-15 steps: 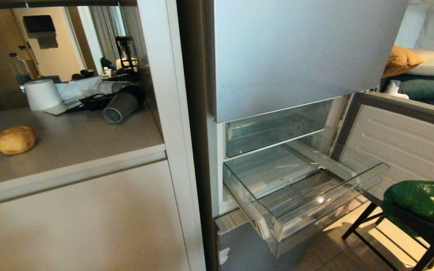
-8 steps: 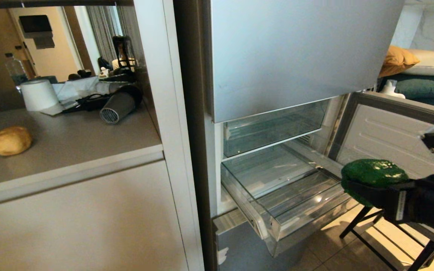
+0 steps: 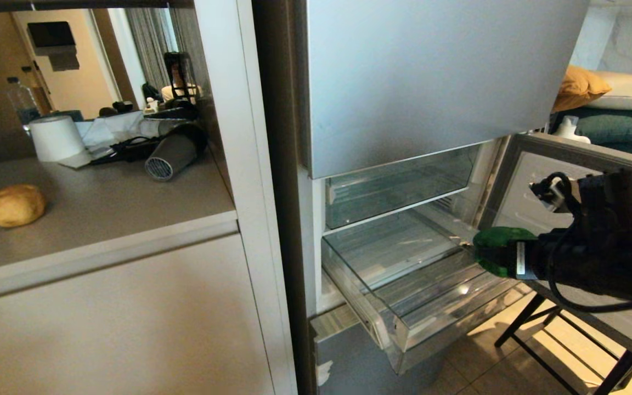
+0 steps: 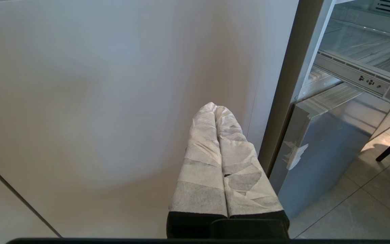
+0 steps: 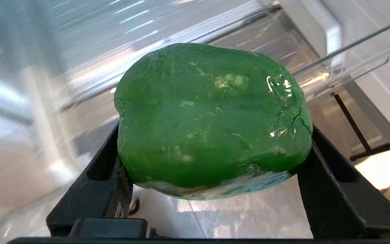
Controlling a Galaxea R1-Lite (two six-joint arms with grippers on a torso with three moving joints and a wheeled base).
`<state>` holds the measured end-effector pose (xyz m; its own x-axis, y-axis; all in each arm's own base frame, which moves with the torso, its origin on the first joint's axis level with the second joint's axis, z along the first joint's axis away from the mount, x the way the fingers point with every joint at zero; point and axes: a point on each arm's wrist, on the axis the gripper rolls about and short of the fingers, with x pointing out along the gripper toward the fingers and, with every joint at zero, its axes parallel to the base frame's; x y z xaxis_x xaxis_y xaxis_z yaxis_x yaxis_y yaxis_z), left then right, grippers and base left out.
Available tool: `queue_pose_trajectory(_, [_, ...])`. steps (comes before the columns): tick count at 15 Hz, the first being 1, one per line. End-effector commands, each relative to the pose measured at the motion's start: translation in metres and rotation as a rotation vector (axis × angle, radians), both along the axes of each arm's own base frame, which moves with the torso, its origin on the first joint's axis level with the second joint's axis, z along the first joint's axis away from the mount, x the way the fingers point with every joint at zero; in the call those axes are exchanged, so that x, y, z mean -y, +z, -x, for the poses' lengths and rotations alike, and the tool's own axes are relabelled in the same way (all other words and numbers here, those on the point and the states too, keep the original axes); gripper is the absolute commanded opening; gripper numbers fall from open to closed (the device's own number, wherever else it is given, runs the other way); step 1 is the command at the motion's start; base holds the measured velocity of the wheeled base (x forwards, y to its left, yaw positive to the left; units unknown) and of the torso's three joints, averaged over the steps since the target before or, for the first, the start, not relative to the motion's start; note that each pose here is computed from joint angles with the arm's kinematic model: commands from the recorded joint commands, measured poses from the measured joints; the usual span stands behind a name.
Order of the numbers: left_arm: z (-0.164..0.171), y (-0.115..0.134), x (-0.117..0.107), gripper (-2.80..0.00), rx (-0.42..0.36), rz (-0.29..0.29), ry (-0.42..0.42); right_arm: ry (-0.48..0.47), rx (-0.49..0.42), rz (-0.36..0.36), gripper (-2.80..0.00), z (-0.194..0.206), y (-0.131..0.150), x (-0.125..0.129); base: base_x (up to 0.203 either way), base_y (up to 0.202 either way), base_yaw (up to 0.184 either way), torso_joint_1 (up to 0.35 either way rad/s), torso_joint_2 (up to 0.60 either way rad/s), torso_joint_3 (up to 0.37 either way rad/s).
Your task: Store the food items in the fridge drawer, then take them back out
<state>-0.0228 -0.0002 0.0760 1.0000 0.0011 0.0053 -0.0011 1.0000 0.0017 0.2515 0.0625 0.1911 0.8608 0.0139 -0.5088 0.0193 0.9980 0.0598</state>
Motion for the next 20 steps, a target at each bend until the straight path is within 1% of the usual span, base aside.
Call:
queue_pose_trajectory(1, [0.000, -0.001, 0.000, -2.80, -0.002, 0.000, 0.000, -0.034, -0.044, 0.008, -2.80, -0.023, -0.013, 0.004, 0.000, 0.000, 0.000, 0.000, 0.00, 0.000])
queue_pose_trajectory(4, [0.000, -0.001, 0.000, -2.80, -0.002, 0.000, 0.000, -0.066, -0.035, -0.004, -2.80, -0.047, -0.013, 0.013, 0.000, 0.000, 0.000, 0.000, 0.00, 0.000])
queue_pose_trajectory(7, [0.000, -0.001, 0.000, -2.80, -0.002, 0.000, 0.000, -0.066, -0.020, -0.027, -2.80, -0.073, -0.011, 0.019, 0.000, 0.000, 0.000, 0.000, 0.00, 0.000])
queue_pose_trajectory(12, [0.000, -0.001, 0.000, -2.80, -0.002, 0.000, 0.000, -0.073, -0.055, -0.033, -2.80, -0.102, -0.029, 0.023, 0.000, 0.000, 0.000, 0.000, 0.00, 0.000])
queue_pose_trajectory(17, [0.000, -0.001, 0.000, -2.80, -0.002, 0.000, 0.000, -0.101, -0.051, -0.044, -2.80, -0.124, -0.043, 0.034, 0.000, 0.000, 0.000, 0.000, 0.00, 0.000])
queue_pose_trajectory(20, [0.000, -0.001, 0.000, -2.80, -0.002, 0.000, 0.000, -0.104, -0.077, -0.042, -2.80, -0.137, -0.058, 0.034, 0.000, 0.000, 0.000, 0.000, 0.00, 0.000])
